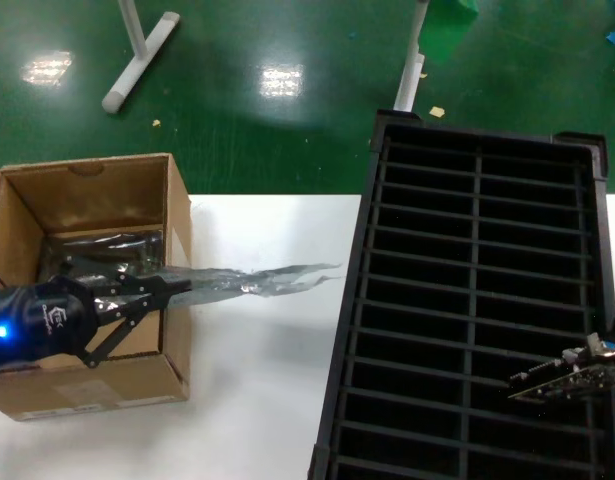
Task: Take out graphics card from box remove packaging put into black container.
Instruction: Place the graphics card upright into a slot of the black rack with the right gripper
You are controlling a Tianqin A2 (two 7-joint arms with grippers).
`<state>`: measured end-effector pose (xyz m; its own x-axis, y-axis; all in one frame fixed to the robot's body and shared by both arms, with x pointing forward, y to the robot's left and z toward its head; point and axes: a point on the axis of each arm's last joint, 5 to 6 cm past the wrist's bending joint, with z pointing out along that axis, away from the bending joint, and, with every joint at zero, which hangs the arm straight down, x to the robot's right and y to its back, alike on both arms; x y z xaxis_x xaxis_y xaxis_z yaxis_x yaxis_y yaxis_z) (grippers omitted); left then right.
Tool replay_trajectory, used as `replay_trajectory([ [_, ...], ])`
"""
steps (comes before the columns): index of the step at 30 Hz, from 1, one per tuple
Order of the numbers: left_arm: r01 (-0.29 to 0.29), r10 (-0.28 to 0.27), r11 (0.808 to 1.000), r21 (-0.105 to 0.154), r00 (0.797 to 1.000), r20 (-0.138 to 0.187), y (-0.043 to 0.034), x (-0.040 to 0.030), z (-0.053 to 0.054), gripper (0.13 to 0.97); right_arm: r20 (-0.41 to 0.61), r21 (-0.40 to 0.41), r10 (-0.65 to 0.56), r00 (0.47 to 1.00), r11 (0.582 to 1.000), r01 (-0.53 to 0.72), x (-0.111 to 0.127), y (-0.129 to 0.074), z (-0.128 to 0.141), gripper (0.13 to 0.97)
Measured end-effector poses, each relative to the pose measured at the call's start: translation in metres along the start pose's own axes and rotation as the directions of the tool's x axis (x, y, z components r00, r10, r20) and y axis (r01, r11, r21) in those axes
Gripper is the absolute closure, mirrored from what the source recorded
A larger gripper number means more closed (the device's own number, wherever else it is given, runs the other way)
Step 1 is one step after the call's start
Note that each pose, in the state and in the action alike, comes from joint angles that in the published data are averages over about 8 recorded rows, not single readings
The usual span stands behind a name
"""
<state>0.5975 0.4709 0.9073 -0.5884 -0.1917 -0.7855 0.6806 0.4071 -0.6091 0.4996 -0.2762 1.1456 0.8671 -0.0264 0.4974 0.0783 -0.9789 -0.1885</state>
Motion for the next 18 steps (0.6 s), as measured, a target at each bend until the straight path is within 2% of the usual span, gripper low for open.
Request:
replay_trajectory([
  [10, 0.009, -0.009, 1.000, -0.012, 1.000, 0.008, 0.0024, 0.0051, -0.0020, 0.955, 0.011, -0.018, 0.013, 1.000, 1.000, -0.013, 0.0018, -0.0056, 0.0003, 0.899],
  [18, 0.014, -0.013, 1.000, -0.013, 1.000, 0.010, 0.0030, 0.0057, -0.0015, 0.955, 0.024, -0.025, 0.000, 1.000, 1.000, 0.001, 0.0021, -0.0073, -0.0061, 0.899],
])
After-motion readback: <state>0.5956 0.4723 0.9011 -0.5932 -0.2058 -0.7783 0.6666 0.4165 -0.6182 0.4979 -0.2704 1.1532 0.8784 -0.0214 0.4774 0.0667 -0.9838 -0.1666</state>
